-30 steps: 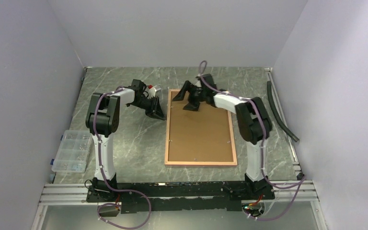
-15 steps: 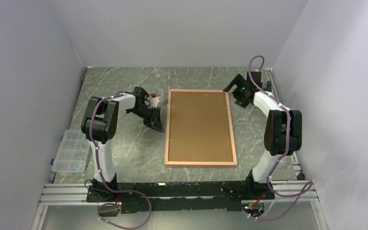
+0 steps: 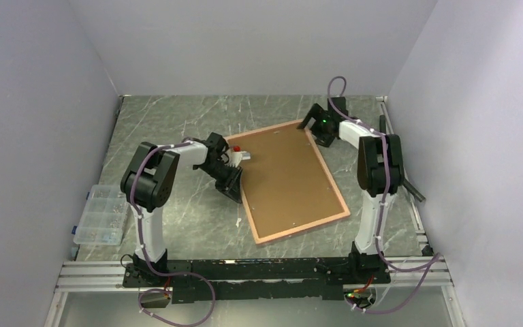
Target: Put the photo into the frame
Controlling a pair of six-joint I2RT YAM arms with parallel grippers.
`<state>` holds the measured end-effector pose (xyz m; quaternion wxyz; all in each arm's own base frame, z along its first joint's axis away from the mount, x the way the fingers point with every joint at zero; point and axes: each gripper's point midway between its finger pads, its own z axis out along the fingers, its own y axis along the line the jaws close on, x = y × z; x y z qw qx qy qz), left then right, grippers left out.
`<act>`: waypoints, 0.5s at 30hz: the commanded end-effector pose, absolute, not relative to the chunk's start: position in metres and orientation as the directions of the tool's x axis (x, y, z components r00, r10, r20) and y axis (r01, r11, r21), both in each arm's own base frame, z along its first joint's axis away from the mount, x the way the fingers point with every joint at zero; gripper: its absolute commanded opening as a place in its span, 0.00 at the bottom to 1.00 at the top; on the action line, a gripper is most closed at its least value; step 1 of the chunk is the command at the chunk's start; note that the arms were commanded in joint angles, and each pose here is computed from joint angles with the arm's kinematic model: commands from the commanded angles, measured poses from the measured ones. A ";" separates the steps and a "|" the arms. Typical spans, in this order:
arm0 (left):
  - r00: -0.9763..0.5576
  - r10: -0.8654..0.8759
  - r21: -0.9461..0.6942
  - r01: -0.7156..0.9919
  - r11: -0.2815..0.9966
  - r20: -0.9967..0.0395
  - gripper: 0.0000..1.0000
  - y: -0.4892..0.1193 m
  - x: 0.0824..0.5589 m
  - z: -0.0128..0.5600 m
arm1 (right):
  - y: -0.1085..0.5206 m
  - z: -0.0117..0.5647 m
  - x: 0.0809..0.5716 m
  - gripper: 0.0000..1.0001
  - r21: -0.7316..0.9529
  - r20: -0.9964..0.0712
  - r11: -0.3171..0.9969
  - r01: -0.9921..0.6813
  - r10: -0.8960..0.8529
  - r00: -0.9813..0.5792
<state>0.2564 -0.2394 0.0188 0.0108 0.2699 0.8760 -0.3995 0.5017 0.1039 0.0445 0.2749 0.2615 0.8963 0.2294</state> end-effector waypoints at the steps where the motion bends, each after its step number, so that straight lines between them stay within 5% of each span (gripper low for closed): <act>1: -0.779 0.543 -0.673 0.586 0.451 -0.314 0.27 -0.273 0.245 0.026 | 0.206 0.064 0.506 1.00 0.688 -0.300 0.707 0.162 0.480 -0.824; 7: -0.719 0.621 -0.715 0.607 0.346 -0.310 0.36 -0.307 0.215 0.036 | 0.297 0.082 0.494 1.00 0.735 -0.297 0.678 -0.007 0.312 -0.903; 15: -0.681 0.647 -0.702 0.643 0.305 -0.343 0.45 -0.272 0.217 0.090 | 0.212 0.148 0.517 1.00 0.598 -0.472 0.800 0.040 0.393 -0.789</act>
